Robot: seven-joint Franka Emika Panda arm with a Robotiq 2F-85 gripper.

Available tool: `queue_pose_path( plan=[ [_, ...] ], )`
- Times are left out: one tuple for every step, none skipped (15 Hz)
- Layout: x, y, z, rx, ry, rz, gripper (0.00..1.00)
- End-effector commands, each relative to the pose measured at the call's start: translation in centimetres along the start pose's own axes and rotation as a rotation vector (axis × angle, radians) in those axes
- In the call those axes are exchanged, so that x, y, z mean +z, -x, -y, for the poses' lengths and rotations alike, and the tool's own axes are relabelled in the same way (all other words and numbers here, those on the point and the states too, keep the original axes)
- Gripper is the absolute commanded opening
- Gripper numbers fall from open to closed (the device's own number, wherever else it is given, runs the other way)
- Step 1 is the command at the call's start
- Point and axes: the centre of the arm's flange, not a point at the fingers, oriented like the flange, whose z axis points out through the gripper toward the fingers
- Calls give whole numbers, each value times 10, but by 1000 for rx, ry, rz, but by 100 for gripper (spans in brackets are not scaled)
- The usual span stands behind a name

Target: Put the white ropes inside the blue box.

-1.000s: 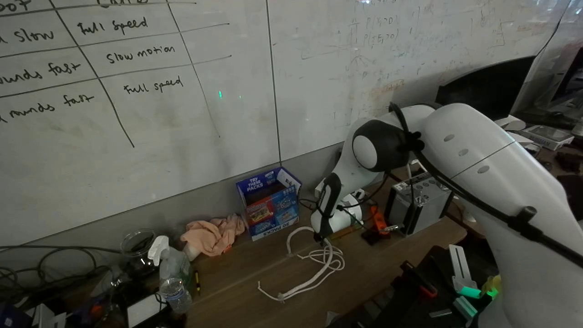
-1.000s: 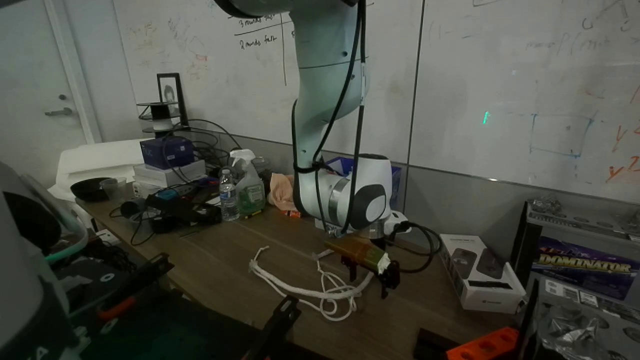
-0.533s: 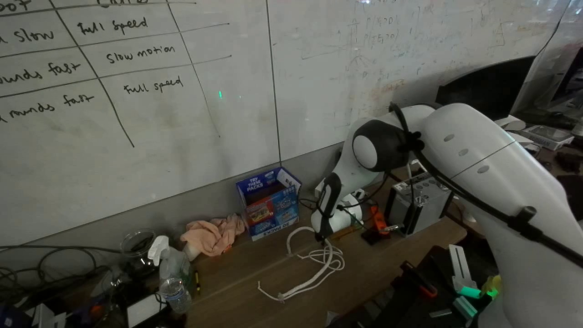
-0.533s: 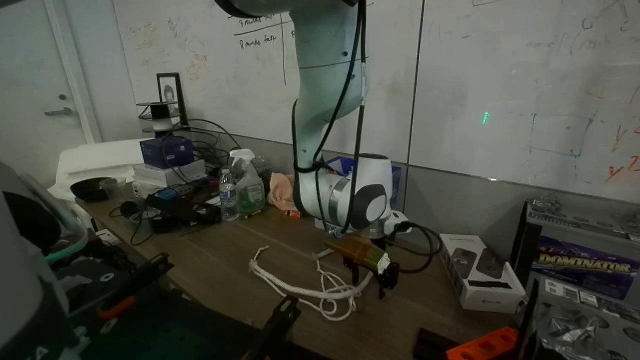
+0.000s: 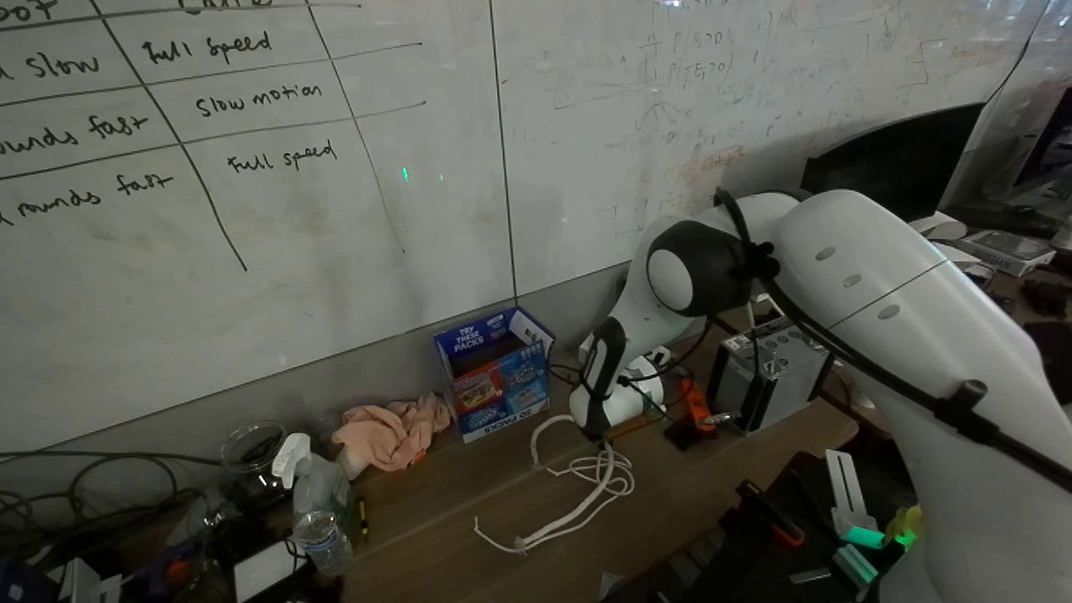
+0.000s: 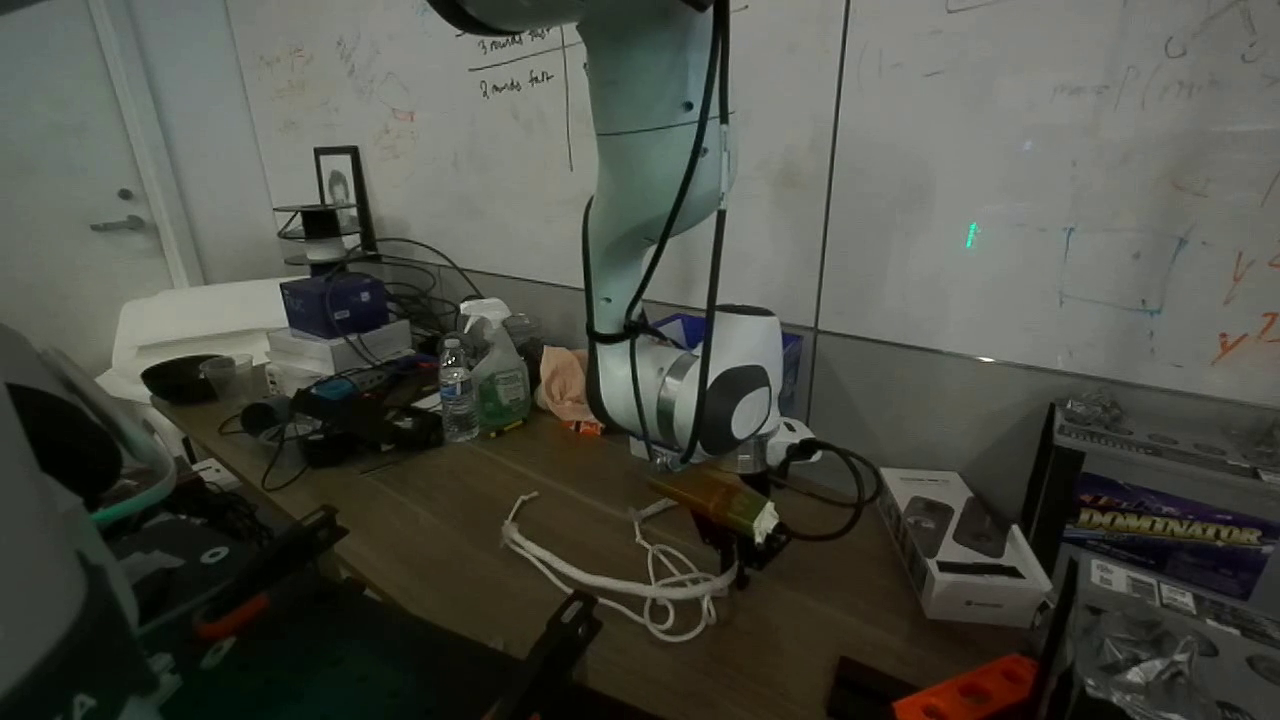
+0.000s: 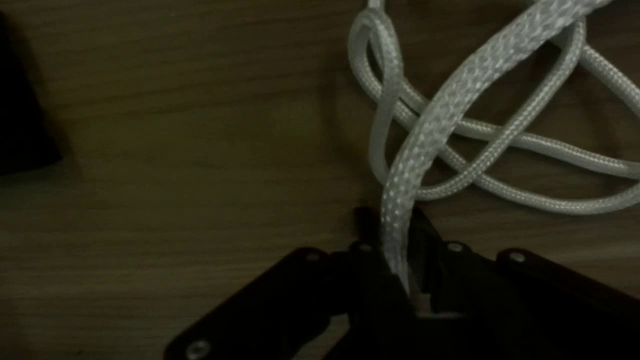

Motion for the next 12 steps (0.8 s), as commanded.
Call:
queue_pose_path(
  plan=[
    [-8, -7, 3, 4, 34, 18, 0],
    [-13, -9, 4, 3, 38, 26, 0],
    [-20, -11, 7, 2, 40, 40, 3],
    [-27, -15, 10, -4, 42, 50, 3],
    [-42, -21, 15, -9, 41, 53, 3],
    [-56, -27, 21, -15, 30, 62, 3],
    [-78, -36, 30, -27, 28, 61, 3],
    [-99, -45, 38, -38, 16, 67, 3],
    [-117, -53, 45, -44, 13, 65, 3],
    [-138, -60, 53, -53, 12, 57, 3],
    [-161, -68, 60, -59, 10, 45, 3],
    [-185, -76, 69, -67, 16, 30, 3]
  ],
)
